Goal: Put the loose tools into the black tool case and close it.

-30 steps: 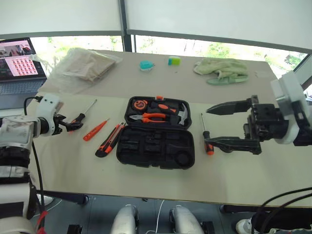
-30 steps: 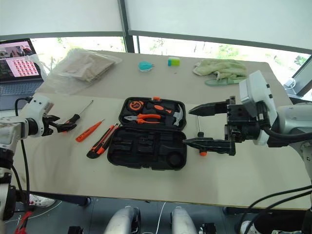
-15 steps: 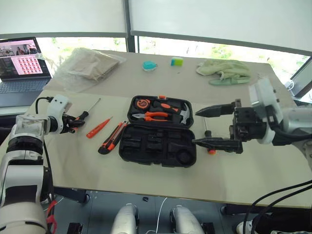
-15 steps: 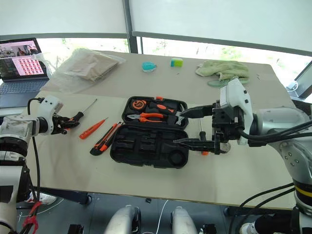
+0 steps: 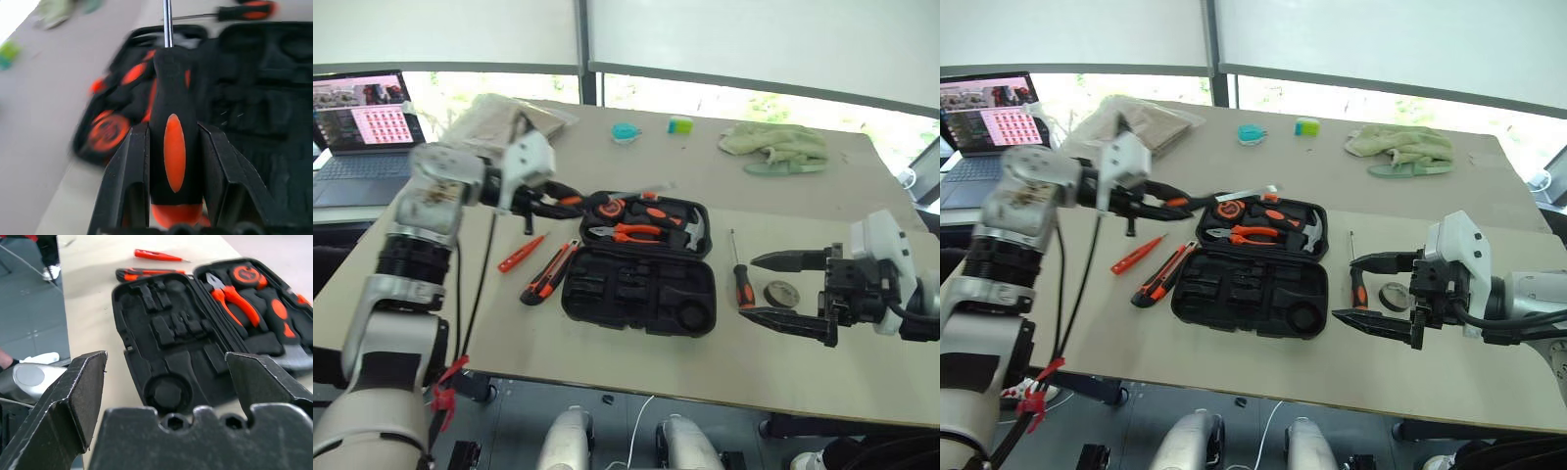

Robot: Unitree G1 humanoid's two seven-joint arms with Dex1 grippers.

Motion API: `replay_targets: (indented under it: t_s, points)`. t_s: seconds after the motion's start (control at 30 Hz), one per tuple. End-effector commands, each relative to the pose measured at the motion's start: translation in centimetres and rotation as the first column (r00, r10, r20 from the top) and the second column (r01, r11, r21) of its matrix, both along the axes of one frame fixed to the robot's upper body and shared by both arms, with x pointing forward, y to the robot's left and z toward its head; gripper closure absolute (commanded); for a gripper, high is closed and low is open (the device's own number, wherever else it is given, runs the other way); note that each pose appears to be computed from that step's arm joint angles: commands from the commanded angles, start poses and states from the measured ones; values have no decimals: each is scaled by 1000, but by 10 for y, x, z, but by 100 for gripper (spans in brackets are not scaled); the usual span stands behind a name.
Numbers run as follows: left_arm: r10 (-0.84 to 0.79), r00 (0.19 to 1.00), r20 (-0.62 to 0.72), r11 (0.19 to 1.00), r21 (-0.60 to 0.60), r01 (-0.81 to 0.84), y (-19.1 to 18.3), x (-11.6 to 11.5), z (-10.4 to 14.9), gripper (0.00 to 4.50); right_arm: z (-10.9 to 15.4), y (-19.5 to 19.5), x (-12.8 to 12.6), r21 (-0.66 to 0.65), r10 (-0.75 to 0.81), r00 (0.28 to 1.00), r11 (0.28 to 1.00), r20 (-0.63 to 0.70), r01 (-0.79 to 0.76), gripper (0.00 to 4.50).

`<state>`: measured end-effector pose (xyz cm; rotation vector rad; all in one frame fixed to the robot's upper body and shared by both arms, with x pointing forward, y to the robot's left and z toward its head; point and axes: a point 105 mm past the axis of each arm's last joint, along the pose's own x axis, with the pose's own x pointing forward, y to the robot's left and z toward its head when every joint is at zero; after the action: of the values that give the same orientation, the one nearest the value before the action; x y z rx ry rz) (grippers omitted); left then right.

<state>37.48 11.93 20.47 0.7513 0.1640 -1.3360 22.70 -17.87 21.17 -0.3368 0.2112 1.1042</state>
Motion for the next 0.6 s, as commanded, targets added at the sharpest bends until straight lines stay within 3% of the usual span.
replay_targets:
  t_s: [0.03,0.13,0.6]
  points:
    - [-38,999,14,992,122,36,-6,2,-22,362,11,0,6,-12,-26,996,1000,82,27,0]
    - [-49,999,18,982,183,45,-3,4,-38,362,11,-1,13,-9,-50,995,999,85,51,0]
    - [-39,999,15,979,202,35,-7,13,-60,362,10,-1,25,1,-82,994,997,76,82,0]
